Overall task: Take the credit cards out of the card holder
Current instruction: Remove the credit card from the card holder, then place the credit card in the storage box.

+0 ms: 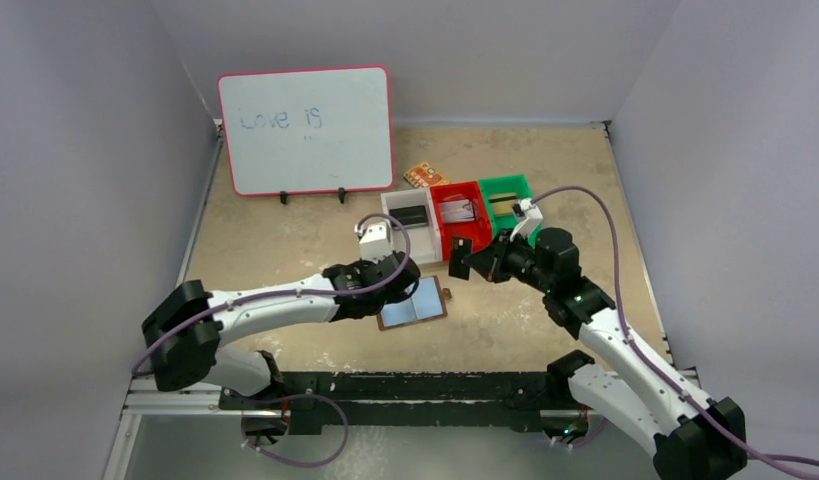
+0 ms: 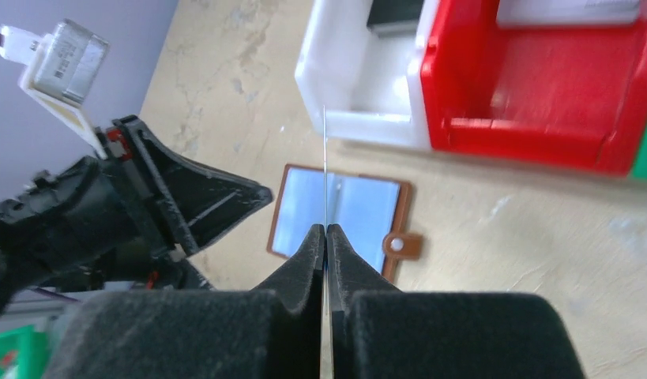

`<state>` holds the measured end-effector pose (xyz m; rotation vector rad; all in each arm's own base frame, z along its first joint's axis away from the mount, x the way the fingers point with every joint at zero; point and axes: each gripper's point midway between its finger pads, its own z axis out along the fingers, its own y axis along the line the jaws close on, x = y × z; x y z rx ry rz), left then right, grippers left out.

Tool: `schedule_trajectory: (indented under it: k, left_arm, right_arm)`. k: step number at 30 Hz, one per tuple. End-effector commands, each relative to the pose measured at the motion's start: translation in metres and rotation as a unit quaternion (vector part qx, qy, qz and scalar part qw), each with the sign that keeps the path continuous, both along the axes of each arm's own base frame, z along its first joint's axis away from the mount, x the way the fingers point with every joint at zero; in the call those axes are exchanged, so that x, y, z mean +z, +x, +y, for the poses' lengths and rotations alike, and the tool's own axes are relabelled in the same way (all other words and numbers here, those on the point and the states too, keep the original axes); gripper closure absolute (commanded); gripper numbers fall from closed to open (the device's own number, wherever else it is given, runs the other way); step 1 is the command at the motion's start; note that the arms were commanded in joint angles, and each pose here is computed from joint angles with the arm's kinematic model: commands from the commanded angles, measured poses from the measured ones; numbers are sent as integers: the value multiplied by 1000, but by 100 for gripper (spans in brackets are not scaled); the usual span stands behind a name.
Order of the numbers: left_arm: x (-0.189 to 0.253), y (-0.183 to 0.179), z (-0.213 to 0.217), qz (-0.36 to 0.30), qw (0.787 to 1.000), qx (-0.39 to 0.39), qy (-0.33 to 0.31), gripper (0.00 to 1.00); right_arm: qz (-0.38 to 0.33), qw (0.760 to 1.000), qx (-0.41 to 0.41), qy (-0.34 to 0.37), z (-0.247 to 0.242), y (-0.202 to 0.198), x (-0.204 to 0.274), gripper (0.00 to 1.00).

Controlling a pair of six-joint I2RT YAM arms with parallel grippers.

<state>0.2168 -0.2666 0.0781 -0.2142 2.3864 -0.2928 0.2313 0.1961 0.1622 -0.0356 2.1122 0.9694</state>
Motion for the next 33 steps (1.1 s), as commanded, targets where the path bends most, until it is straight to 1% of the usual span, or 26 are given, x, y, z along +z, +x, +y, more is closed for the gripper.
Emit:
schedule_trajectory:
  k: [1,2,3,7,9,15,19,21,23,25,28,31,33]
  left_arm:
    - [46,12,24,-60,998,32,10,70]
    - [49,12,33,-64,997,39,17,66]
    - [49,14,42,-65,996,46,27,64]
    - [43,20,79,-43,995,78,44,61]
    - [46,23,99,-39,994,95,39,59]
    - [54,29,147,-29,991,132,19,46]
    - [60,33,179,-23,986,160,38,41]
    - [75,35,189,-43,983,170,46,38]
    - [93,36,197,-73,980,180,46,34]
    - [110,35,205,-101,976,188,46,31]
    - [124,33,217,-131,969,202,53,29]
    - [128,30,228,-147,963,216,66,27]
    - [127,27,233,-154,960,221,73,27]
  right_arm:
    - [-137,989,11,-53,-9,21,45,100]
    - [-158,986,17,-55,-7,23,53,100]
    - [-182,981,23,-58,-6,26,62,100]
    - [-259,961,33,-89,-6,39,85,100]
    - [-289,949,47,-116,-4,46,90,100]
    - [-354,903,105,-219,21,69,89,100]
    - [-361,869,138,-308,46,90,71,100]
    - [-349,858,129,-355,49,107,64,100]
    - [-347,848,117,-384,52,124,69,100]
    - [-347,835,129,-406,57,134,61,100]
    - [-357,813,178,-424,73,138,50,100]
    - [-357,791,223,-444,85,140,30,100]
    - [-354,784,233,-453,90,144,21,100]
